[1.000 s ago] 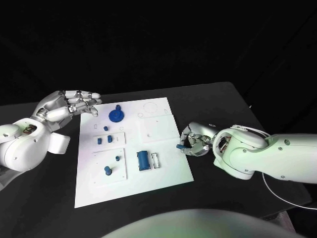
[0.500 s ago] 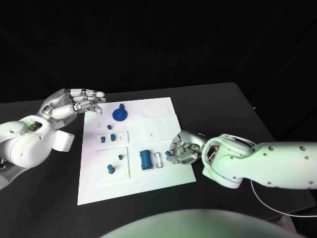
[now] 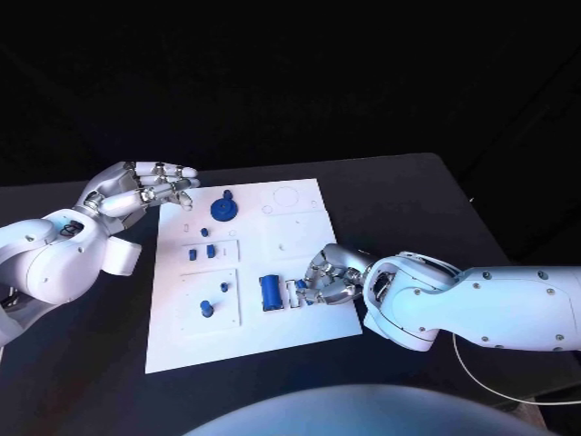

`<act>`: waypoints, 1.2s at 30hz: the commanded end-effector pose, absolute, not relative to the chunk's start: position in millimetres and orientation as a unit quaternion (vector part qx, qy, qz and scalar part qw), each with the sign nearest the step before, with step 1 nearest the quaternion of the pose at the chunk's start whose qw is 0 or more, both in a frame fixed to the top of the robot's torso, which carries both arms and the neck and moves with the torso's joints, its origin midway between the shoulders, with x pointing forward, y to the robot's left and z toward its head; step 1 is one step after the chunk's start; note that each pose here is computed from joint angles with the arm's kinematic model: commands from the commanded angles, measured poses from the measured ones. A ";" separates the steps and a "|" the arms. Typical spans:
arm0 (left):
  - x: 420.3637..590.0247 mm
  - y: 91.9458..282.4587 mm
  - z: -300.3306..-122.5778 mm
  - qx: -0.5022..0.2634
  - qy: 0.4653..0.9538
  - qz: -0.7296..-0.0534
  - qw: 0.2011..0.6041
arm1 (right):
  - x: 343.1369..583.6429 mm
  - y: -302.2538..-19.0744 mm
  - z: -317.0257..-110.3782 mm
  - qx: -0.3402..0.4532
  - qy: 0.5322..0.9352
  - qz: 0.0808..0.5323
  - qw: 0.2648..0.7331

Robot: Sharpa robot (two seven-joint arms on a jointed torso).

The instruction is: Assemble the parts on the task board

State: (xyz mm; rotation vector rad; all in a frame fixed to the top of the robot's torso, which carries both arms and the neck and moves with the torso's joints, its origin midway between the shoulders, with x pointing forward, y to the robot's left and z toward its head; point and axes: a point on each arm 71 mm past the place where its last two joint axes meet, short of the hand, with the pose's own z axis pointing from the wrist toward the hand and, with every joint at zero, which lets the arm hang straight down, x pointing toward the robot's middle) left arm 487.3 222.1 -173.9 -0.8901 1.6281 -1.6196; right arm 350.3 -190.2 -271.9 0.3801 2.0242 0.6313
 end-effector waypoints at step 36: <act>486.2 220.3 -173.4 -0.335 0.626 -0.626 0.323 | 353.7 -179.1 -278.6 0.144 0.839 0.265 0.452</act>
